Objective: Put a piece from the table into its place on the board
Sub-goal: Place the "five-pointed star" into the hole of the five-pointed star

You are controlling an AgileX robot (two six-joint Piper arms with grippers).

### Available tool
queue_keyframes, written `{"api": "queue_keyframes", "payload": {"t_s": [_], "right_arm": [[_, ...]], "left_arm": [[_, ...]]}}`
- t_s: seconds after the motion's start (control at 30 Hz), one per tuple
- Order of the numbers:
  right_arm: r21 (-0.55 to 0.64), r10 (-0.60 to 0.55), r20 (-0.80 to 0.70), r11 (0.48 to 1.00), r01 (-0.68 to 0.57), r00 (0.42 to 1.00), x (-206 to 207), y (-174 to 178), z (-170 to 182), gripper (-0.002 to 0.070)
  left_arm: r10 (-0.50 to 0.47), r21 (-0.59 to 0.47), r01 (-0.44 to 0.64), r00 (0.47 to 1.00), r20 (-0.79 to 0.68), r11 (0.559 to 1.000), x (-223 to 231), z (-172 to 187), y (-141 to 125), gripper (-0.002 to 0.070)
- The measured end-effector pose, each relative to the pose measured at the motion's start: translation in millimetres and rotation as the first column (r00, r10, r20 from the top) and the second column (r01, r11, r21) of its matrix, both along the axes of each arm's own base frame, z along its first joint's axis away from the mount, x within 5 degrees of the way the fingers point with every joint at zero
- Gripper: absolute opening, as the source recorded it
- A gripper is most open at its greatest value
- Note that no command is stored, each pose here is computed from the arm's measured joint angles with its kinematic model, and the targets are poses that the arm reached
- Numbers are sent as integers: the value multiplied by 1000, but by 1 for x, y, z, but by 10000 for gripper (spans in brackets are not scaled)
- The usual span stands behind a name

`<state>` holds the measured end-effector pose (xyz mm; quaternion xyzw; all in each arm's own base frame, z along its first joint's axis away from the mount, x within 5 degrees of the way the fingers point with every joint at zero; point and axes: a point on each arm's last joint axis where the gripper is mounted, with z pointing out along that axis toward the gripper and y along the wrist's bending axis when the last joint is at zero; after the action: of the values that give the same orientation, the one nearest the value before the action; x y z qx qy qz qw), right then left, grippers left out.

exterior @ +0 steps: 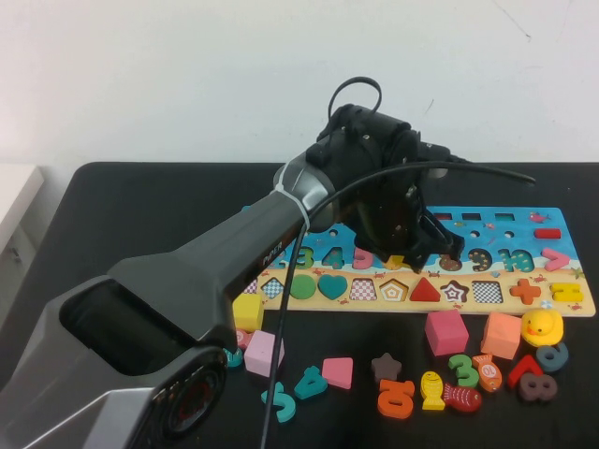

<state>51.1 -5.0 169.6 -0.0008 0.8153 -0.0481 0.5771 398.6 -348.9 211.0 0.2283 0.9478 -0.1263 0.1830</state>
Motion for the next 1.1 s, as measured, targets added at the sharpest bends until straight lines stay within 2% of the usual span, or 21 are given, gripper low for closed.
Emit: {"api": "queue_keyframes", "payload": {"t_s": [0.4, 0.67, 0.9, 1.1], "right_arm": [[0, 0, 0, 1000, 0, 1000, 0, 0, 0, 18], [0, 0, 0, 1000, 0, 1000, 0, 0, 0, 19], [-8, 3, -1, 1000, -3, 1000, 0, 0, 0, 18], [-21, 7, -2, 1000, -7, 1000, 0, 0, 0, 18]], "left_arm": [[-56, 12, 56, 998, -4, 998, -1, -3, -1, 309], [-72, 69, 80, 992, -102, 994, -6, -21, 1, 309], [-33, 15, 38, 973, -229, 999, 3, -41, 11, 309], [9, -3, -10, 969, -249, 1000, 16, -42, 28, 309]]}}
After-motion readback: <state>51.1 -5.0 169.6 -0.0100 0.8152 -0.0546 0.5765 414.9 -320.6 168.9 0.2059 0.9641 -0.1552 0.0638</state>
